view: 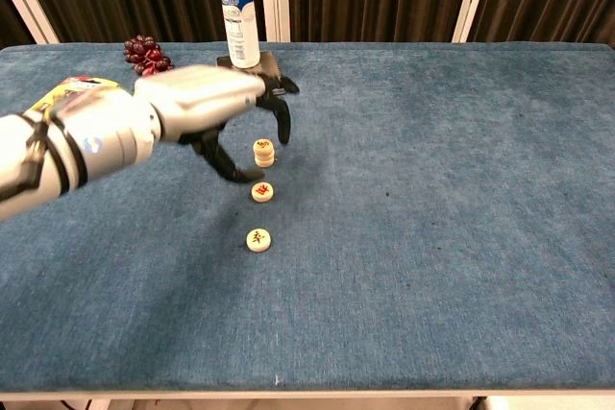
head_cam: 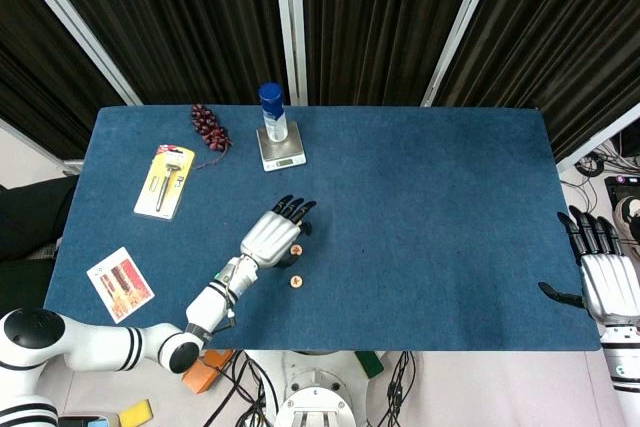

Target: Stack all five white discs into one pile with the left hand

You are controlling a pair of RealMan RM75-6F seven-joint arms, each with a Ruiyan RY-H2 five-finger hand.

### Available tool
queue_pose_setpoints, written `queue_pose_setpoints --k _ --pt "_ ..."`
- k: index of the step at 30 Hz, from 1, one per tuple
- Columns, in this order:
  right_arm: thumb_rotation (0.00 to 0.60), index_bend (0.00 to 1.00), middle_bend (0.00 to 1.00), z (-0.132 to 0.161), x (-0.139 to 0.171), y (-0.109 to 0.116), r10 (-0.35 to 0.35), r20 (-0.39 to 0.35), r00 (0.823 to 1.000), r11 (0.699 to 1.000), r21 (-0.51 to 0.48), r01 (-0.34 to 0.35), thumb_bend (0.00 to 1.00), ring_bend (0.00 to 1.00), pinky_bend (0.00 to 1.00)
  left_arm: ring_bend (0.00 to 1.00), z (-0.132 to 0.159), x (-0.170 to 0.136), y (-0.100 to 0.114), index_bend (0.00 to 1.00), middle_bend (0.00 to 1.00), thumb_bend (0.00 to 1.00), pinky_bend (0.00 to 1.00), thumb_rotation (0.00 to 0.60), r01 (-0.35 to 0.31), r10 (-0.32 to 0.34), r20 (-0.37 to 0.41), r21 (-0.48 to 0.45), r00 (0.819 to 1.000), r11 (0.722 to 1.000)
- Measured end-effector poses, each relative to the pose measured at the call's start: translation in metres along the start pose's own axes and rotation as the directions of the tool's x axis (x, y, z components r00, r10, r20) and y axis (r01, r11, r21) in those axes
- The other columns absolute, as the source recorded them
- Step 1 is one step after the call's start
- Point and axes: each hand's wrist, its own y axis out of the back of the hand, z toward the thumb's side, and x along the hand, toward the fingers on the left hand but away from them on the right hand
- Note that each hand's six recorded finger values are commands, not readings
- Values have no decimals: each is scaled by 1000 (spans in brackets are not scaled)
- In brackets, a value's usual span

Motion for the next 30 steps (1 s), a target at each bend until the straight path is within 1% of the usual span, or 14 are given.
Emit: queue_pose_setpoints --k 6,12,21,30 --pt "600 0 0 -3 5 1 -7 12 1000 1000 -1 7 128 0 0 0 5 4 -15 387 0 303 0 600 17 -18 7 70 1000 997" --pt "600 0 0 -3 7 2 -13 12 1000 1000 -1 13 128 0 0 0 1 7 -22 391 0 314 0 600 17 -17 -1 131 1000 991" --pt "600 0 0 -3 9 3 -17 16 1000 1000 0 17 128 0 0 0 -2 11 -29 408 0 317 0 600 12 -12 -4 186 1000 983" --pt "600 0 0 -4 10 3 -18 22 1000 1000 -1 18 128 0 0 0 -4 13 -32 419 0 317 0 600 15 -15 -6 200 1000 980"
